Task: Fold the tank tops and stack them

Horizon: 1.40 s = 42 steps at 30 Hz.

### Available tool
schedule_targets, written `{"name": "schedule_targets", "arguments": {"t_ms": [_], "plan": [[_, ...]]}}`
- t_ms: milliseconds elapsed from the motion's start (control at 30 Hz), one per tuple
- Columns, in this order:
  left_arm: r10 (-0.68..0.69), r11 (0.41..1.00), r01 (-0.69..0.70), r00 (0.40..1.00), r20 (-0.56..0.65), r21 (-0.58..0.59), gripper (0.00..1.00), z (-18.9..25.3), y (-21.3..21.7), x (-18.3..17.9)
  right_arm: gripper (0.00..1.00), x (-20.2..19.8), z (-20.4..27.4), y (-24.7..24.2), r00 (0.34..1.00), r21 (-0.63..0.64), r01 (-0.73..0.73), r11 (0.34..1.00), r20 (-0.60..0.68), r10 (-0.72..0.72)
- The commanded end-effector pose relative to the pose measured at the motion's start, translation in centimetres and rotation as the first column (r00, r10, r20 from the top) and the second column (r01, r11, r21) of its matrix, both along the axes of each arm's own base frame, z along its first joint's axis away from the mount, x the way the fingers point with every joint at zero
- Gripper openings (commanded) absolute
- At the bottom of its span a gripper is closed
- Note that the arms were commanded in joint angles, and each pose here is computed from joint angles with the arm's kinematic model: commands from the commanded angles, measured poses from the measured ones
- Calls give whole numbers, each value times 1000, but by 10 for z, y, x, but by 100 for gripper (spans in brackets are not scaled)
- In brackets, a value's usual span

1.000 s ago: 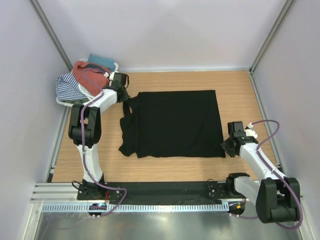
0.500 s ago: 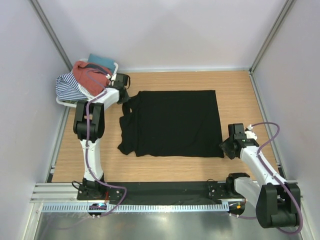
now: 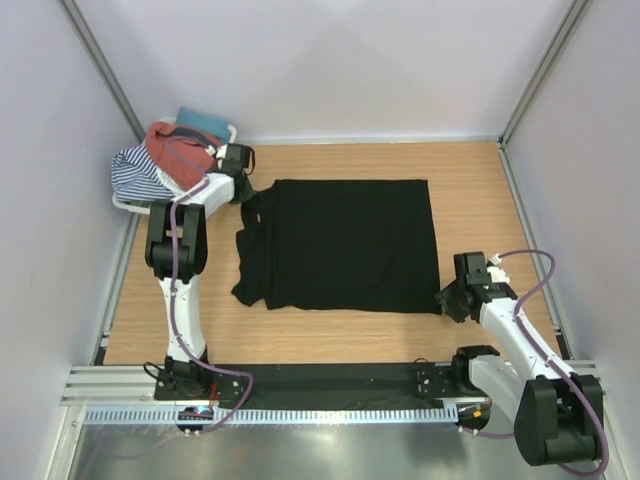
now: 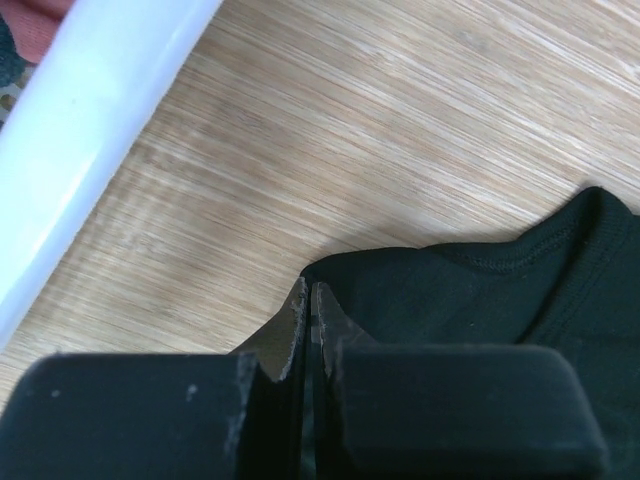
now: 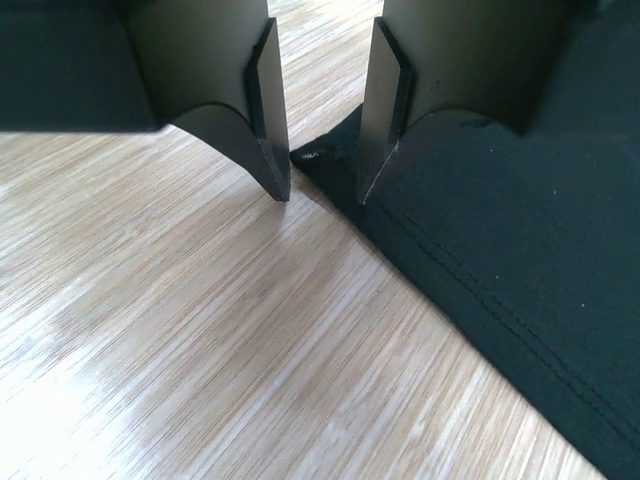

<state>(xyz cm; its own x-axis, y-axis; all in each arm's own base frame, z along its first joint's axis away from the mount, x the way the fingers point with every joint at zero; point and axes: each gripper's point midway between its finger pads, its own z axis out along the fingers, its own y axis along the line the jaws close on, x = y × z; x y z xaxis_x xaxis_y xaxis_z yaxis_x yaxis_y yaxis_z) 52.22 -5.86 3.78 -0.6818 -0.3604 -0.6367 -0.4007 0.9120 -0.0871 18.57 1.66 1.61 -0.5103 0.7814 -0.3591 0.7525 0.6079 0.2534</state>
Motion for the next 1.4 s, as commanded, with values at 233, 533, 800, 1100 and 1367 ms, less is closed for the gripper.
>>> {"name": "schedule_targets", "arguments": {"t_ms": [233,533,800,1100,1367], "plan": [[7,1000,-7,1000,20,11,0,5,6,11,33,0,-4,8,999,-3,-18,1000,-43,18],[10,1000,-11,1000,30,25,0,7,7,13,6,4,-2,-5,992,-142,-13,990,-125,-5],[24,999,-25,1000,7,37,0,3,15,14,2,-2,9,-22,991,-207,75,975,-95,-96],[17,998,-16,1000,-18,54,1,5,18,17,6,-7,12,-25,992,-204,103,974,-46,-115],[-23,1000,23,998,54,-7,60,40,8,5,44,5,12,-11,998,-147,44,988,-38,-50]]}}
